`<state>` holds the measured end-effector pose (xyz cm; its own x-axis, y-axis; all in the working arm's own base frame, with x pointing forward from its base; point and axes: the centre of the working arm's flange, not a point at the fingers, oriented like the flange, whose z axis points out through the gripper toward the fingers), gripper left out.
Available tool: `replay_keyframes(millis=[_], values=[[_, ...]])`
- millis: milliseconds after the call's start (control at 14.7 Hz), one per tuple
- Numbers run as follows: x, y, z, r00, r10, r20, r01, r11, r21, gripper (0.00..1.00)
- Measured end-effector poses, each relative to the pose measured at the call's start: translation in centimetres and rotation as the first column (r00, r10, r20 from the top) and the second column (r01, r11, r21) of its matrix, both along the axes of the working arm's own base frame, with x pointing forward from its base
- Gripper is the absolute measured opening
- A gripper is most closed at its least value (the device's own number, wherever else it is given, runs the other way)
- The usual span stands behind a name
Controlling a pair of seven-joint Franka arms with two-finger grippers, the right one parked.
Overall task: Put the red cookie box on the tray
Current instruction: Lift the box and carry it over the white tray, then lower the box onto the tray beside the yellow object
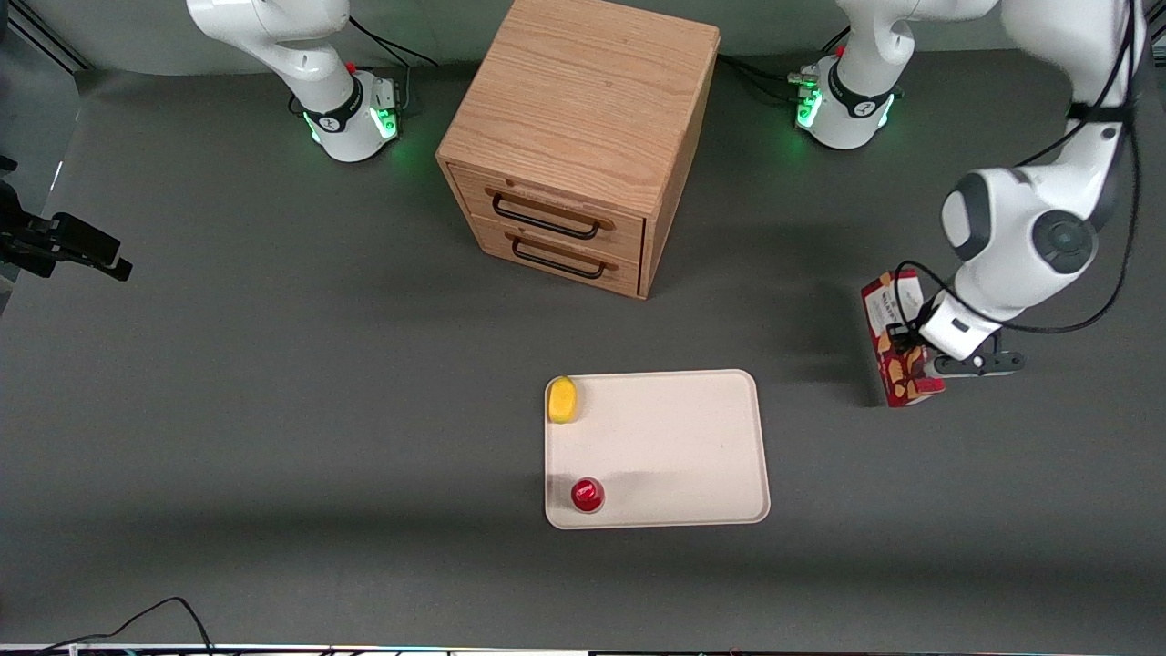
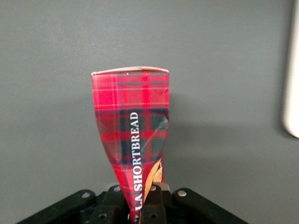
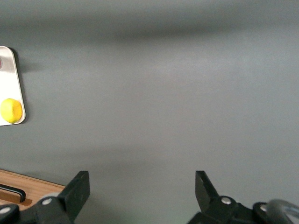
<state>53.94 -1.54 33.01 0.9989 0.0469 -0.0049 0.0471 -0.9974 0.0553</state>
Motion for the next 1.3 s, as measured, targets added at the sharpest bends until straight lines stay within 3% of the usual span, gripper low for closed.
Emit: replay_keyframes(millis=[205, 341, 477, 682, 1091, 1295], values=[[0.4, -1.7, 11.5, 0.998, -0.015, -0.055, 0.014, 1.000, -0.025, 0.11], [1.2, -4.8, 17.0, 0.999, 0.003, -0.049, -0.004, 1.000, -0.014, 0.11], [2.3, -9.9, 18.7, 0.998, 0.046, -0.038, -0.047, 0.999, -0.006, 0.11], [5.0, -17.9, 16.0, 0.987, 0.159, -0.034, -0.160, 0.987, -0.016, 0.11], [9.7, -27.0, 4.4, 0.924, 0.374, 0.079, -0.371, 0.927, -0.051, 0.11], [10.5, -28.2, -1.0, 0.914, 0.386, 0.121, -0.385, 0.922, -0.032, 0.11]])
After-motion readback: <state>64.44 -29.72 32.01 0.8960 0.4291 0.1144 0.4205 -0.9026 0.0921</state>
